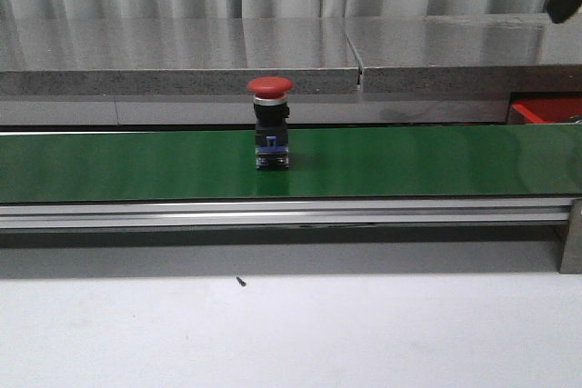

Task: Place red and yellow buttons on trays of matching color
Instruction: 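Lower the right gripper onto the red button on the belt and grasp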

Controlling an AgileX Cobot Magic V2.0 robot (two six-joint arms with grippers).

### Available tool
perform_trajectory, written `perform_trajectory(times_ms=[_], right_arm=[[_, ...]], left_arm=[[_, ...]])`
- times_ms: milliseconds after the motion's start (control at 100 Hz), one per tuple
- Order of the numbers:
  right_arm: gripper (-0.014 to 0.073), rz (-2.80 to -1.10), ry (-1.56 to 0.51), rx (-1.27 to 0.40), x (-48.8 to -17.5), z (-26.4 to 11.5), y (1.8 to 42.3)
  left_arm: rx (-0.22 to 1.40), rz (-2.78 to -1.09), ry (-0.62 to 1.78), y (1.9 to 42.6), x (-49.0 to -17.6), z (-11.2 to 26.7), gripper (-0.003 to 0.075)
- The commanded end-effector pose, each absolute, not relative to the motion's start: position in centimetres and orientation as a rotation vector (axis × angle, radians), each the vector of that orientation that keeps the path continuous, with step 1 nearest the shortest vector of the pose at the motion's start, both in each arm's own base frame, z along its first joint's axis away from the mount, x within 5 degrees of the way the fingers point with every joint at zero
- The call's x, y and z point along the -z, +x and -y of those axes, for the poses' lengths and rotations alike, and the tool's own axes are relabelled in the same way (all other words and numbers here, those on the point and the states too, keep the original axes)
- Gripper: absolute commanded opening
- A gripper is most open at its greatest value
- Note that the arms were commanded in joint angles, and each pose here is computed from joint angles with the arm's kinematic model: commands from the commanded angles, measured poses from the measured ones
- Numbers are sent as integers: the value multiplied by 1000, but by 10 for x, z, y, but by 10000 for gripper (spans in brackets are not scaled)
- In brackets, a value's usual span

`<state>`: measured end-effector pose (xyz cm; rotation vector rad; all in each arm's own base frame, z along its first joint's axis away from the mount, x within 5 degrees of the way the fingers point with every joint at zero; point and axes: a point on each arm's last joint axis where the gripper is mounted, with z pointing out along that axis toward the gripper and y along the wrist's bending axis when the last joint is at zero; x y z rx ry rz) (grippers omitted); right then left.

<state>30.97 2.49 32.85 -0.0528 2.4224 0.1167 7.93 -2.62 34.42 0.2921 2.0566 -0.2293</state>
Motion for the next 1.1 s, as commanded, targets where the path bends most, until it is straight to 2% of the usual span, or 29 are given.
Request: perform_trajectory(times_ms=[0, 270, 560, 760, 1090], right_arm=[[438, -2332, -142, -124, -357, -42, 307], [438, -2415, -438, -174, -361, -98, 309], [444, -2535, -736, -206, -342, -146, 323], [570, -2554, -746, -243, -334, -157, 338], [563, -2542, -855, -282, -320, -170, 357]], left_arm=[[240, -1965, 271, 82, -358, 27, -19], [240, -1965, 271, 82, -358, 27, -19], [240, -1965, 271, 82, -358, 27, -19], [240, -1967, 271, 82, -358, 27, -19], [240, -1967, 271, 82, -358, 27, -19]])
